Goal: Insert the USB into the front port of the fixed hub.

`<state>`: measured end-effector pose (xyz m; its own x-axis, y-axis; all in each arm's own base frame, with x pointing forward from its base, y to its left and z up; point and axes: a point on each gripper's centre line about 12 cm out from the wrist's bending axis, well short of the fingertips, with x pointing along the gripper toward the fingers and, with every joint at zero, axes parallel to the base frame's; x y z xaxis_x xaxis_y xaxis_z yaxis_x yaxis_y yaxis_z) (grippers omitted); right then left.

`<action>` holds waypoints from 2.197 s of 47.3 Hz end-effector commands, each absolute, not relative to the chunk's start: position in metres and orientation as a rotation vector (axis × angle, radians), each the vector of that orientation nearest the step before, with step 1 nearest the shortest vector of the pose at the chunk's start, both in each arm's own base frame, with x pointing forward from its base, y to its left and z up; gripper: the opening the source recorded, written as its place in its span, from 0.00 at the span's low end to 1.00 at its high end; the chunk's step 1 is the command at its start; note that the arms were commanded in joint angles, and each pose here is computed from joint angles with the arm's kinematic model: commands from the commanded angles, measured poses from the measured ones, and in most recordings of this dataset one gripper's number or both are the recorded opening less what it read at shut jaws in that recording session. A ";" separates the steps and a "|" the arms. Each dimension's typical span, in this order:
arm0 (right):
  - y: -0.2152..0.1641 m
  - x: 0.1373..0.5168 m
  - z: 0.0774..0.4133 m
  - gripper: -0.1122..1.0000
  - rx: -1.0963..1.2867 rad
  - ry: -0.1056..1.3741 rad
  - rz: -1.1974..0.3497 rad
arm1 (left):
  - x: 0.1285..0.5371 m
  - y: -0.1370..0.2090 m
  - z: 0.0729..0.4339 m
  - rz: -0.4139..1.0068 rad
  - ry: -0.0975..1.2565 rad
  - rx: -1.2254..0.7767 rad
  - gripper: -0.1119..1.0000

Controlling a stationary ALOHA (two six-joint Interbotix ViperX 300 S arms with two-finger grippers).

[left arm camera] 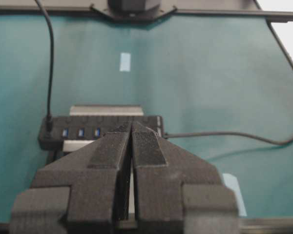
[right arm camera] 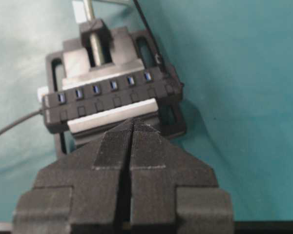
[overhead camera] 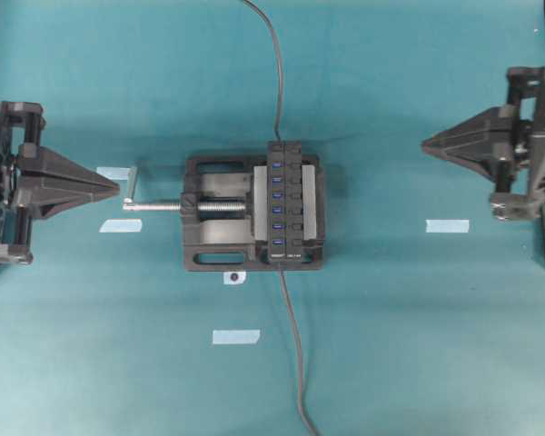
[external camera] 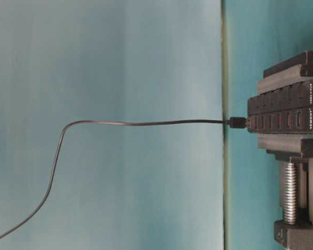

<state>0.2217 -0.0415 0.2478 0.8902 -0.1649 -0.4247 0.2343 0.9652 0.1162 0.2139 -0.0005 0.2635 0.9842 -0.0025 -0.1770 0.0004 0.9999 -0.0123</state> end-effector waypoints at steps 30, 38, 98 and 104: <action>-0.074 0.277 0.239 0.05 0.072 0.534 -0.254 | 0.216 -0.001 0.271 -0.003 0.178 -0.009 0.10; -0.078 0.294 0.228 0.05 0.037 0.598 -0.239 | 0.216 -0.001 0.272 -0.004 0.176 -0.010 0.10; -0.089 0.376 0.187 0.05 -0.044 0.714 -0.176 | 0.207 -0.001 0.270 -0.004 0.169 -0.012 0.10; -0.089 0.379 0.185 0.05 -0.043 0.717 -0.173 | 0.207 -0.001 0.271 -0.003 0.167 -0.012 0.10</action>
<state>0.3718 -0.0894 0.1728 0.7115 -0.1703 -0.6817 0.1504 0.9846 -0.0889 0.2053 -0.0007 0.2670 0.9842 -0.0035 -0.1770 0.0014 0.9999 -0.0122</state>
